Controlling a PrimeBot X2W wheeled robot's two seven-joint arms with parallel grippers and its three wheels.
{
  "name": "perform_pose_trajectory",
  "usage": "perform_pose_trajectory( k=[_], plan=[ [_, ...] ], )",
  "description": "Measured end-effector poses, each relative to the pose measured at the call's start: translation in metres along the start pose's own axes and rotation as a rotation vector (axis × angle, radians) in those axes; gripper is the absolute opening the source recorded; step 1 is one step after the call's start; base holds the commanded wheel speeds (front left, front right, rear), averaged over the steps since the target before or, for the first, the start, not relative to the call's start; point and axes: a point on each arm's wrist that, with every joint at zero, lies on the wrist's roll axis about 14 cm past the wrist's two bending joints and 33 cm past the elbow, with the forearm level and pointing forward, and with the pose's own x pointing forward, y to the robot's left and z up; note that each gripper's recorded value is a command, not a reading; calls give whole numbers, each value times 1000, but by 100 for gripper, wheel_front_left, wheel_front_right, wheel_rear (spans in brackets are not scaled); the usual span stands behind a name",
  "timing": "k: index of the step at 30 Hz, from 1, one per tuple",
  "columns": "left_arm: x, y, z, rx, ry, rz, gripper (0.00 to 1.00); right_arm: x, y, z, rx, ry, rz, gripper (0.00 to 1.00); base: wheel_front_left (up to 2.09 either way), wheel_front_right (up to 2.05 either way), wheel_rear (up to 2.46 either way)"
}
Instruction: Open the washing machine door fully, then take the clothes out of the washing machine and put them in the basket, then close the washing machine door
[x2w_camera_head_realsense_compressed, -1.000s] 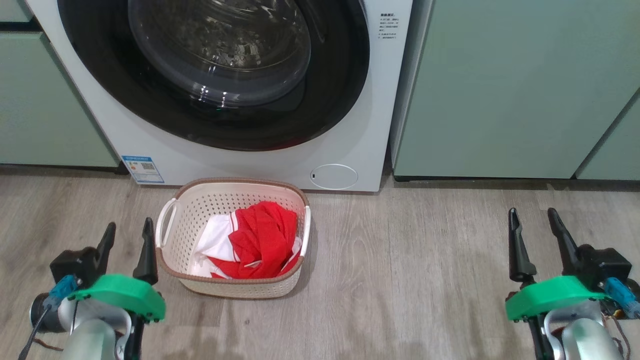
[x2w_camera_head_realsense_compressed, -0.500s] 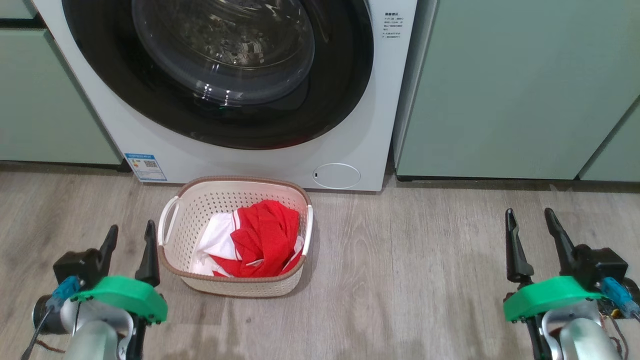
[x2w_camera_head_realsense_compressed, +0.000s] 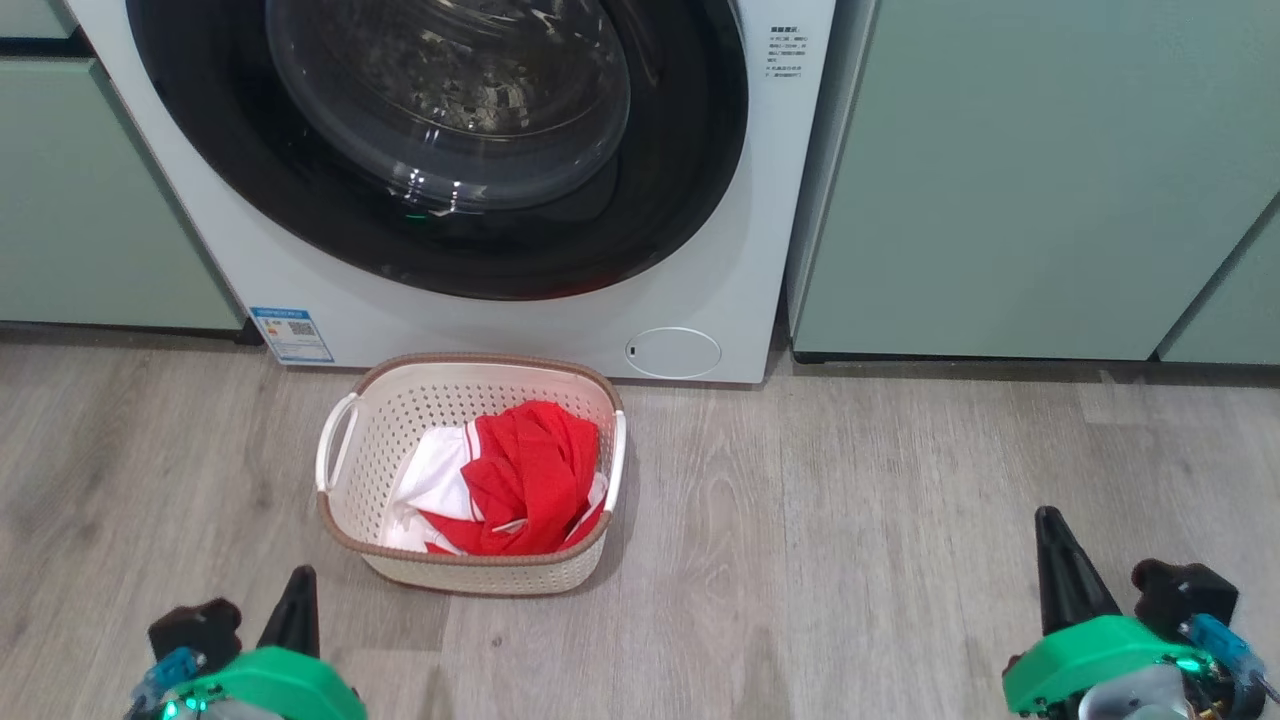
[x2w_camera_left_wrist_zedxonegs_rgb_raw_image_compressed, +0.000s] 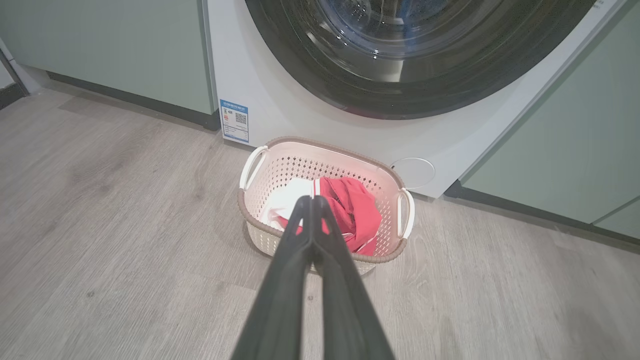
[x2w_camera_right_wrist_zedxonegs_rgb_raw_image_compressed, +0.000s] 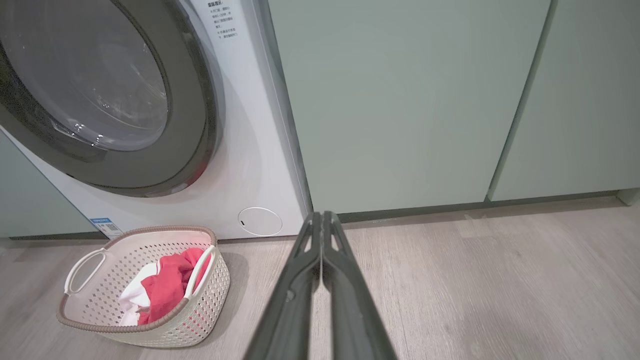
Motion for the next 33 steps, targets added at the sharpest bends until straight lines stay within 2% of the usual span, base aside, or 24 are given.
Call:
perform_pose_trajectory(
  k=[33],
  plan=[
    [7, -8, 21, -343, -38, 7, 0, 3, -14, 8, 370, -12, -80, 0, 0, 0, 0]
  ],
)
